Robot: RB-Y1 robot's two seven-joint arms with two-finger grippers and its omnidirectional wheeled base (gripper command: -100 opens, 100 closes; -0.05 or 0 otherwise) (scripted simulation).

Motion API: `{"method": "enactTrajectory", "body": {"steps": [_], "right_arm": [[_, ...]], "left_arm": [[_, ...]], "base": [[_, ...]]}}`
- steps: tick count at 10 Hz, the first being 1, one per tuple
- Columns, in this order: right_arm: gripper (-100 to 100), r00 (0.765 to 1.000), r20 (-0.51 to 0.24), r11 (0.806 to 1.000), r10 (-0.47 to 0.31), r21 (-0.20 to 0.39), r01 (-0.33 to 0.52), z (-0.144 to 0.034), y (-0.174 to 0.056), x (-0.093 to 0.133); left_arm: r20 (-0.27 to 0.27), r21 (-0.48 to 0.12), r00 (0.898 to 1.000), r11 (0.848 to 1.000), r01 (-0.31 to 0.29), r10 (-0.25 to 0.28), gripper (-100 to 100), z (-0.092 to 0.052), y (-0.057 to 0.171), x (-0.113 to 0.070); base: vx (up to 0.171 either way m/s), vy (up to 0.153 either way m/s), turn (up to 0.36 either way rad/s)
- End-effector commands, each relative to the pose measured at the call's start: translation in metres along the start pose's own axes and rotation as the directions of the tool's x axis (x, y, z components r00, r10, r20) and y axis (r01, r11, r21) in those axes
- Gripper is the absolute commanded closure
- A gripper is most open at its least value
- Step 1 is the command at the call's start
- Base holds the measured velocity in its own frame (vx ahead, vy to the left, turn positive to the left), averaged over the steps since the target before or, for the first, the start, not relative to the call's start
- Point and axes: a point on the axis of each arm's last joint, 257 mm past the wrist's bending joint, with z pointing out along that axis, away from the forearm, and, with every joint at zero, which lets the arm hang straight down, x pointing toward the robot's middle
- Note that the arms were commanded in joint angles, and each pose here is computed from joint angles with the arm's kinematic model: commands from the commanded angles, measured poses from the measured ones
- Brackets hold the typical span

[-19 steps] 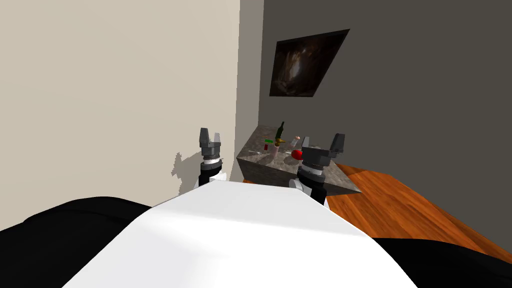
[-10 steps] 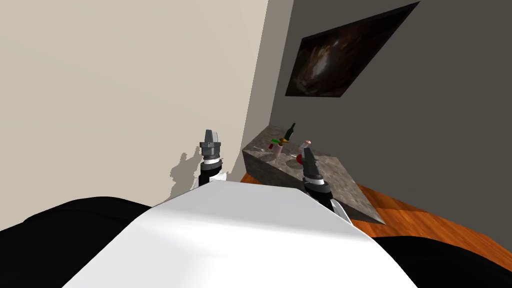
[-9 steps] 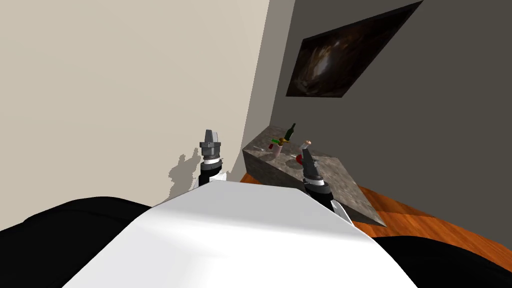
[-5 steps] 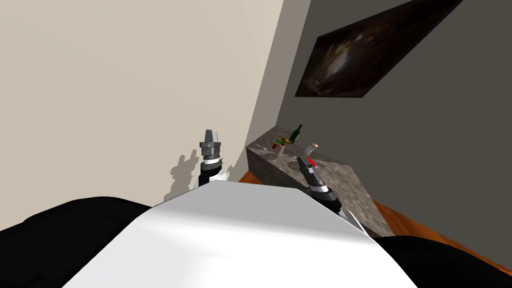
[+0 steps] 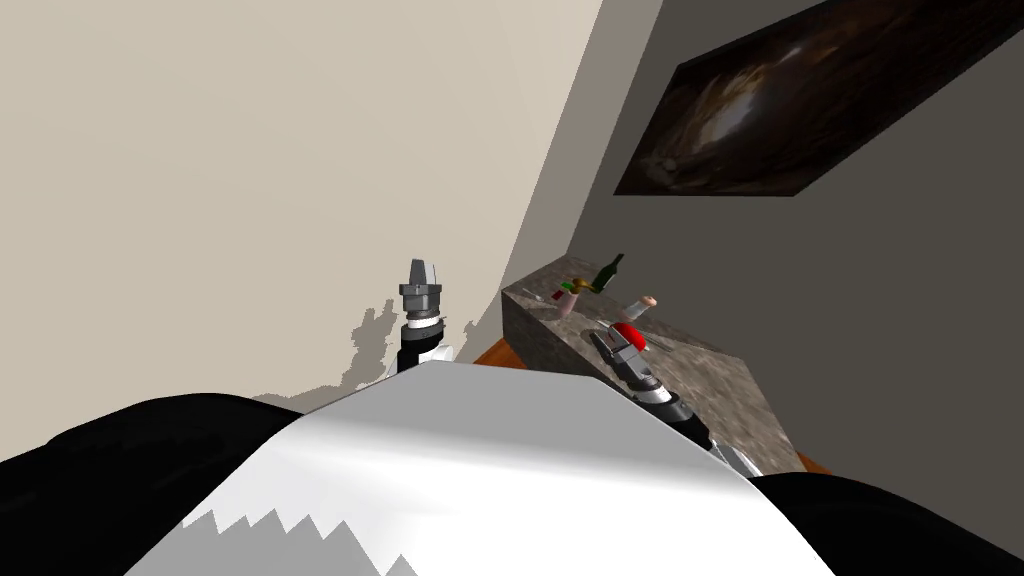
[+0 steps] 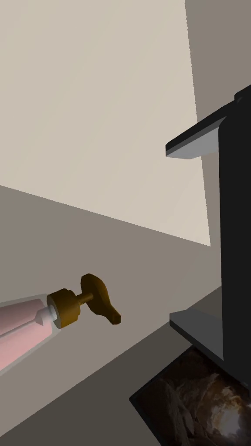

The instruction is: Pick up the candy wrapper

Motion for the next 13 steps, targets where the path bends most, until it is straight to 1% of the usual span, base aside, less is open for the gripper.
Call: {"method": "enactTrajectory", "body": {"steps": [1,2,3,4,5,6,7,8,9,10,11,12,13], "right_arm": [[-100,0.991,-0.101,0.996,-0.094,0.002,0.094,-0.023,-0.013,0.022],[-100,0.99,-0.101,0.995,-0.096,0.003,0.096,-0.023,-0.013,0.022],[-100,0.967,-0.19,0.985,-0.17,-0.006,0.172,-0.044,-0.025,0.038],[-100,0.937,-0.265,0.973,-0.226,-0.021,0.229,-0.064,-0.037,0.048],[-100,0.929,-0.277,0.968,-0.247,-0.026,0.25,-0.067,-0.039,0.052],[-100,0.882,-0.357,0.949,-0.308,-0.053,0.31,-0.091,-0.052,0.064],[-100,0.878,-0.359,0.947,-0.315,-0.057,0.316,-0.091,-0.052,0.064],[-100,0.817,-0.436,0.922,-0.378,-0.097,0.374,-0.117,-0.066,0.075],[-100,0.762,-0.488,0.9,-0.426,-0.143,0.411,-0.136,-0.074,0.079],[-100,0.746,-0.505,0.895,-0.434,-0.145,0.422,-0.143,-0.079,0.083],[-100,0.673,-0.563,0.868,-0.48,-0.197,0.455,-0.169,-0.092,0.089],[-100,0.669,-0.564,0.866,-0.484,-0.198,0.46,-0.17,-0.093,0.09],[-100,0.587,-0.613,0.836,-0.529,-0.257,0.486,-0.197,-0.105,0.094]], "left_arm": [[0.0,0.0,1.0,1.0,0.0,0.0,0,0.0,0.0,0.0],[0.0,0.0,1.0,1.0,0.0,0.0,0,0.0,0.0,0.0],[0.0,0.0,1.0,1.0,0.0,0.0,0,0.0,0.0,0.0],[0.0,0.0,1.0,1.0,0.0,0.0,0,0.0,0.0,0.0],[0.0,0.0,1.0,1.0,0.0,0.0,0,0.0,0.0,0.0],[0.0,0.0,1.0,1.0,0.0,0.0,0,0.0,0.0,0.0],[0.0,0.0,1.0,1.0,0.0,0.0,0,0.0,0.0,0.0],[0.0,0.0,1.0,1.0,0.0,0.0,0,0.0,0.0,0.0],[0.0,0.0,1.0,1.0,0.0,0.0,0,0.0,0.0,0.0],[0.0,0.0,1.0,1.0,0.0,0.0,0,0.0,0.0,0.0],[0.0,0.0,1.0,1.0,0.0,0.0,0,0.0,0.0,0.0],[0.0,0.0,1.0,1.0,0.0,0.0,0,0.0,0.0,0.0],[0.0,0.0,1.0,1.0,0.0,0.0,0,0.0,0.0,0.0]], "base": [[-0.032,-0.036,0.326],[-0.023,-0.044,0.201],[-0.044,-0.042,0.333],[-0.039,-0.061,0.46],[-0.025,-0.061,0.242],[-0.02,-0.038,0.402],[-0.018,-0.034,0.2],[-0.015,-0.024,0.401],[-0.01,-0.034,0.447],[-0.007,-0.034,0.196],[0.001,-0.022,0.409],[0.006,-0.023,0.208],[0.017,-0.013,0.327]]}}
